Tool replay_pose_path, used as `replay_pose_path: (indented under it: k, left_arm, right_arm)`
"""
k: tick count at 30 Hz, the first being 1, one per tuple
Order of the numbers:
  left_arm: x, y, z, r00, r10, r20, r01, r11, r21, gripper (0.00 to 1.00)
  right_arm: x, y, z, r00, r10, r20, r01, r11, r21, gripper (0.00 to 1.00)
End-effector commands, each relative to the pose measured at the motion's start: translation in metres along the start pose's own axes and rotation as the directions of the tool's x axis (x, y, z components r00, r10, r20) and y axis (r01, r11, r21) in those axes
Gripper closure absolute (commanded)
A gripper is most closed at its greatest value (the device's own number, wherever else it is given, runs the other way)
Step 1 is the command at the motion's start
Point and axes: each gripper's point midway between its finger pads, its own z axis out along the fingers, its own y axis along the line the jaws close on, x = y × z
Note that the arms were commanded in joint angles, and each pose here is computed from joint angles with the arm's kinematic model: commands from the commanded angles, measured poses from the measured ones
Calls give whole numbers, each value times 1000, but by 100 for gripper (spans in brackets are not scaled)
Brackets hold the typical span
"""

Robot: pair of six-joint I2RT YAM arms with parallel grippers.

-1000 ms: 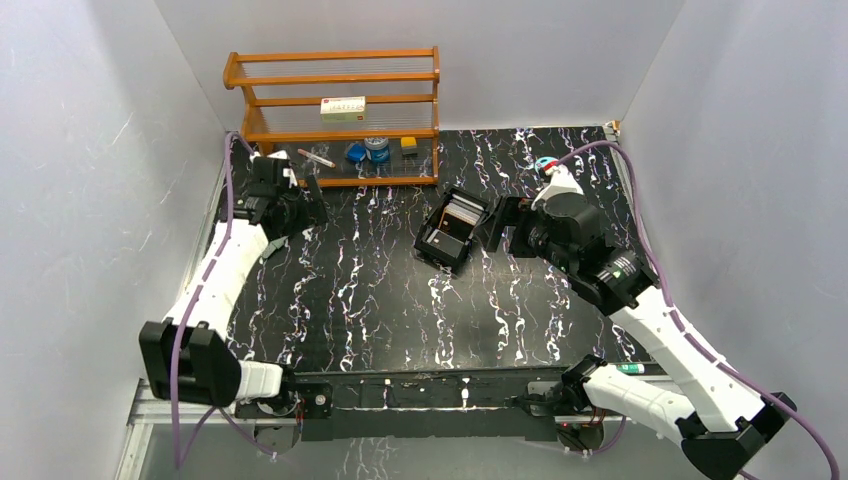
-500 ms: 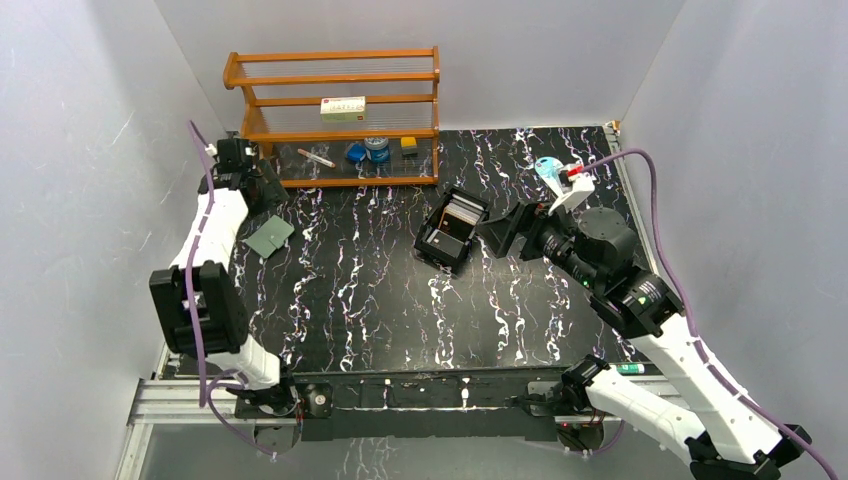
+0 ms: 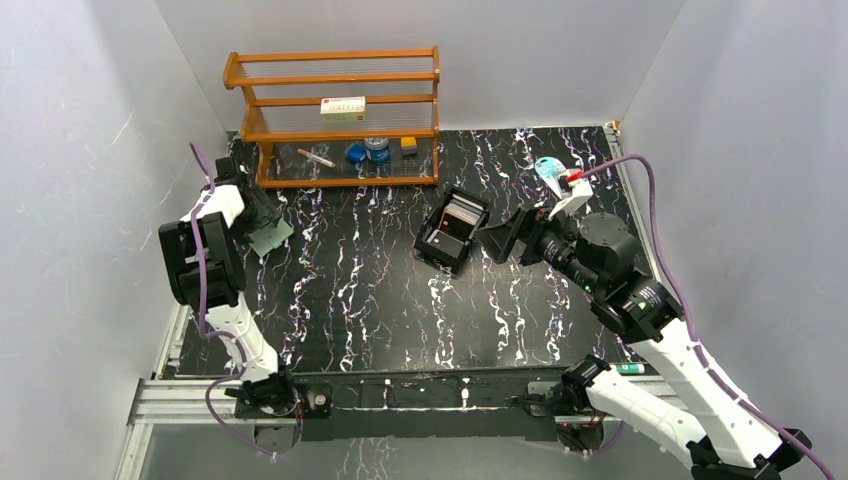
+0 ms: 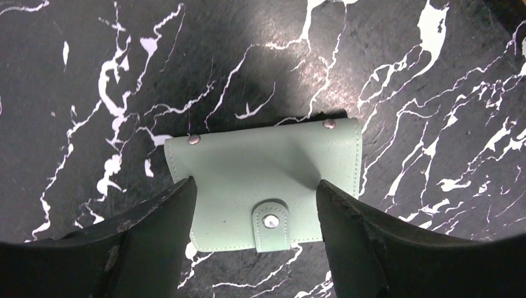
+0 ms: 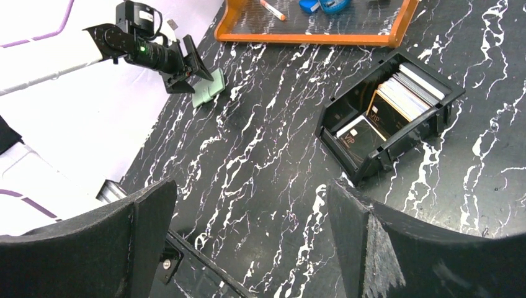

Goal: Put the credit cards into the card holder
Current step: Move the card holder to the center of the board.

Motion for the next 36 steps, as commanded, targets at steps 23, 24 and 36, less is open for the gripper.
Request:
replay_pose_path:
  k: [23, 24, 36]
  left_arm:
    - [204, -77, -68, 874, 322, -365, -230, 934, 273, 61]
    - [215, -78, -73, 863, 346, -367, -253, 926, 279, 61]
    - [315, -133, -164, 775, 493, -395, -218, 795, 565, 53]
  right_arm:
    - [10, -18, 11, 998, 44, -41, -40, 995, 94, 2]
    - [12, -17, 12, 998, 48, -49, -43, 995, 93, 2]
    - [53, -30, 20, 972, 158, -172, -132, 980, 152, 2]
